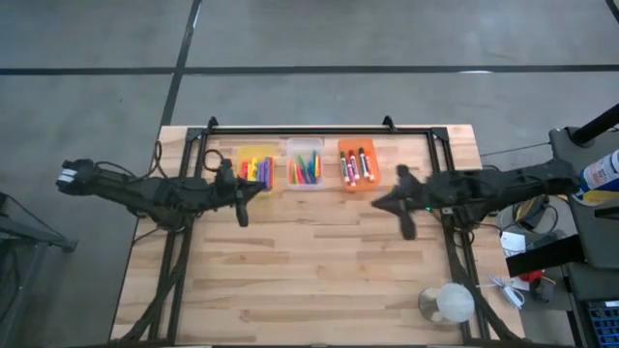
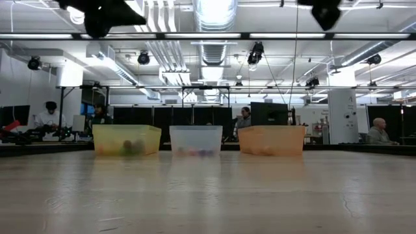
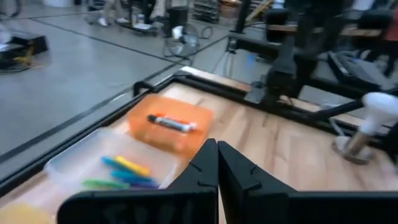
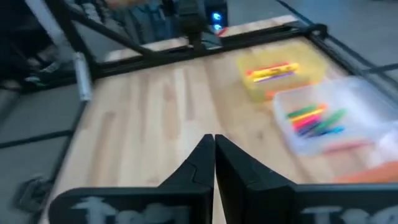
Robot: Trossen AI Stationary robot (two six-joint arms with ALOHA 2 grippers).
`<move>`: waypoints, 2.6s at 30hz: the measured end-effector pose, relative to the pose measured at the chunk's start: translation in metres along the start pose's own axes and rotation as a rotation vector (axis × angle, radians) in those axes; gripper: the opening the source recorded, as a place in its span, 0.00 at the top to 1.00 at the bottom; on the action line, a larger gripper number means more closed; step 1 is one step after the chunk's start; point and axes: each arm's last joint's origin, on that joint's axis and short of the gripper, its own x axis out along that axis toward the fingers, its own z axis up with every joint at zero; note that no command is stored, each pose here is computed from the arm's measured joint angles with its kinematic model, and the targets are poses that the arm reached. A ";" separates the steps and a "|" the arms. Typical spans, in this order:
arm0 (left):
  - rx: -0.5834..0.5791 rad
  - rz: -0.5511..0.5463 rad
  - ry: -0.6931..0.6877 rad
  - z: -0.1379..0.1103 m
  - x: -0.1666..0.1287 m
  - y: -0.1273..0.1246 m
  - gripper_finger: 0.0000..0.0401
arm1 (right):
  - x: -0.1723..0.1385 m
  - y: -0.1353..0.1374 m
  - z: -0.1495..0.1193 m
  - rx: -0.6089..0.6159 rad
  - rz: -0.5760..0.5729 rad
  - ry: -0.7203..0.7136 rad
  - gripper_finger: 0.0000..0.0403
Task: Pick & Place Markers
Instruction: Return to Home Position
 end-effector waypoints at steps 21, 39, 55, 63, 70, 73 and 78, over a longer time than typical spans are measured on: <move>-0.078 -0.009 -0.158 -0.091 -0.006 0.032 1.00 | -0.047 -0.042 -0.132 -0.132 0.356 -0.410 0.98; -0.010 0.005 -0.227 -0.126 -0.016 0.050 1.00 | -0.025 -0.051 -0.165 -0.233 0.219 -0.400 0.98; 0.057 0.043 -0.042 -0.145 -0.023 0.059 1.00 | -0.022 -0.051 -0.168 -0.099 0.242 -0.338 0.98; 0.080 0.052 -0.007 -0.149 -0.023 0.060 1.00 | -0.021 -0.051 -0.168 -0.100 0.244 -0.337 0.98; 0.080 0.052 -0.007 -0.149 -0.023 0.060 1.00 | -0.021 -0.051 -0.168 -0.100 0.244 -0.337 0.98; 0.080 0.052 -0.007 -0.149 -0.023 0.060 1.00 | -0.021 -0.051 -0.168 -0.100 0.244 -0.337 0.98; 0.080 0.051 -0.007 -0.149 -0.023 0.060 1.00 | -0.022 -0.051 -0.168 -0.100 0.244 -0.337 0.98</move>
